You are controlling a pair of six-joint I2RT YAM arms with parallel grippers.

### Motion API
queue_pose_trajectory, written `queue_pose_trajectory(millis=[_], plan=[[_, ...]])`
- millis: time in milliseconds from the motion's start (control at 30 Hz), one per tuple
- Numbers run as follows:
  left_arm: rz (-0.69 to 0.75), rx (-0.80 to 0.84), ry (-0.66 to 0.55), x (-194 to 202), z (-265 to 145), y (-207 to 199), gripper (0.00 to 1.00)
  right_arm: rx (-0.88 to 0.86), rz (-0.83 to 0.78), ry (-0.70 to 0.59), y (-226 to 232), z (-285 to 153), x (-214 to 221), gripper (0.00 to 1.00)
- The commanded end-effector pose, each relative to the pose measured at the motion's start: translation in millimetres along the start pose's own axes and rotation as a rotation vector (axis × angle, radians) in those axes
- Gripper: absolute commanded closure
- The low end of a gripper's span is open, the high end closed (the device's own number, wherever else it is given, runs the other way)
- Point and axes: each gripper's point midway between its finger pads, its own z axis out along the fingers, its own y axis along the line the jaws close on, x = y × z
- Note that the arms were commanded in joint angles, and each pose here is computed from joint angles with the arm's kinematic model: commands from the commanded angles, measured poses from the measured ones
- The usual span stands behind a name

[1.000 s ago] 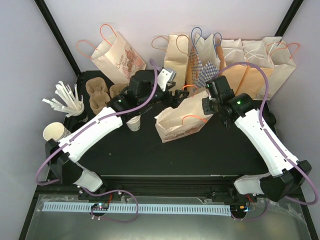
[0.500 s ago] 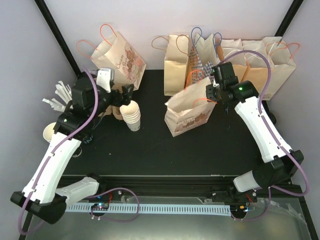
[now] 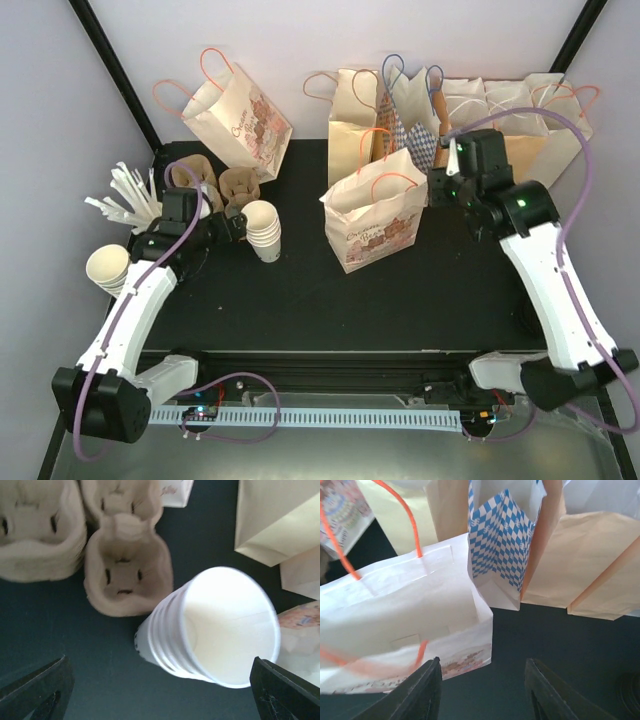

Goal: Pack the takeout coffee

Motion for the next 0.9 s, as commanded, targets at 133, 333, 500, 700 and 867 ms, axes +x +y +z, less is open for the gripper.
queue_pose_trajectory(millis=[133,333,500,700,867], plan=[[-0.134,0.132,0.036,9,22,-4,0.01,-0.104,0.013,-0.131,5,-47,1,0.5],[-0.147,0.228,0.156,22,43,-18,0.03,-0.163,0.019,-0.156,11,-57,9,0.49],[-0.163,0.088,0.134,17,48,4,0.17,-0.175,0.02,-0.148,13,-55,19,0.49],[-0.137,0.054,0.031,2,28,7,0.33,-0.178,0.018,-0.134,12,-48,34,0.49],[-0.11,0.066,0.024,-1,20,-1,0.41,-0.184,0.02,-0.124,14,-44,40,0.49]])
